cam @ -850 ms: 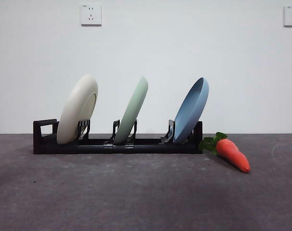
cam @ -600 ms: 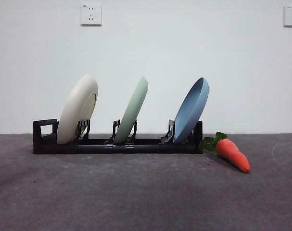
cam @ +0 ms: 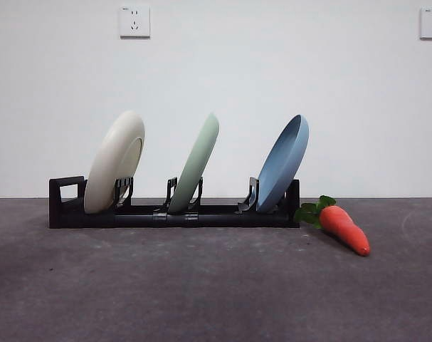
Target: Take the green plate from the plate rack,put the plate on the table,take the carrot from the table,put the carrot in the plate
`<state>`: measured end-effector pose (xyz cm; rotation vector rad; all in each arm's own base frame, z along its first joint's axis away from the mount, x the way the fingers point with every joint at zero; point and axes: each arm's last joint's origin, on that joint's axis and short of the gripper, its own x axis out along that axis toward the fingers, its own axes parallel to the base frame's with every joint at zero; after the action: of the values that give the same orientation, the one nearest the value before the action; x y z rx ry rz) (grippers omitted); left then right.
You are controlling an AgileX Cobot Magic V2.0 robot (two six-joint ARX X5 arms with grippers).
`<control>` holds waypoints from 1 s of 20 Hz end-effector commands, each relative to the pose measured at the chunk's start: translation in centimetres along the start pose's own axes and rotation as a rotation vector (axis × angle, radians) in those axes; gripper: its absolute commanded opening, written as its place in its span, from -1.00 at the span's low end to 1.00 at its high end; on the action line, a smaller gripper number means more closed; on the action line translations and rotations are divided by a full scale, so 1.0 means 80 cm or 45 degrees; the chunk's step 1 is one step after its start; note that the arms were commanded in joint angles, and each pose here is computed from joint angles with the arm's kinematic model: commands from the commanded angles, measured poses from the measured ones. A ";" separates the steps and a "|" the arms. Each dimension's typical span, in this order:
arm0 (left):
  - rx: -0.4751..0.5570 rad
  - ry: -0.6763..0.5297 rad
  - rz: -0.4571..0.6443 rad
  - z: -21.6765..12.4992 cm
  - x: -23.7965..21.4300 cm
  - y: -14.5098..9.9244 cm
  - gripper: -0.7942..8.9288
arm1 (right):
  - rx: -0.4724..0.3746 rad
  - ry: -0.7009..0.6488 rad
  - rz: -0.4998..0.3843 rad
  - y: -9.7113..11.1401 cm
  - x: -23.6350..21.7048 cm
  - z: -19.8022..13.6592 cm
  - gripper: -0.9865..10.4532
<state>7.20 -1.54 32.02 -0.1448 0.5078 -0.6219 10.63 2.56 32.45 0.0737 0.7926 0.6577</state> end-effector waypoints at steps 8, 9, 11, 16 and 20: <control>0.029 -0.027 -0.057 0.004 0.000 -0.001 0.34 | -0.008 -0.013 0.003 0.001 -0.002 0.002 0.22; 0.036 -0.040 -0.064 0.006 0.001 -0.001 0.34 | -0.009 -0.013 0.003 0.001 -0.002 0.002 0.22; 0.026 -0.071 -0.071 0.013 0.003 0.001 0.34 | -0.009 -0.013 0.003 0.001 -0.002 0.002 0.22; 0.059 -0.113 -0.109 0.051 0.006 0.000 0.34 | -0.004 -0.013 0.003 0.001 -0.002 0.002 0.22; 0.112 -0.137 -0.183 0.100 0.020 -0.004 0.33 | 0.003 -0.009 0.004 0.001 -0.001 0.002 0.22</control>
<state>11.90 -2.82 38.39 -0.1215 0.3633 -0.7699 10.67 2.57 32.45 0.0763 0.7954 0.6576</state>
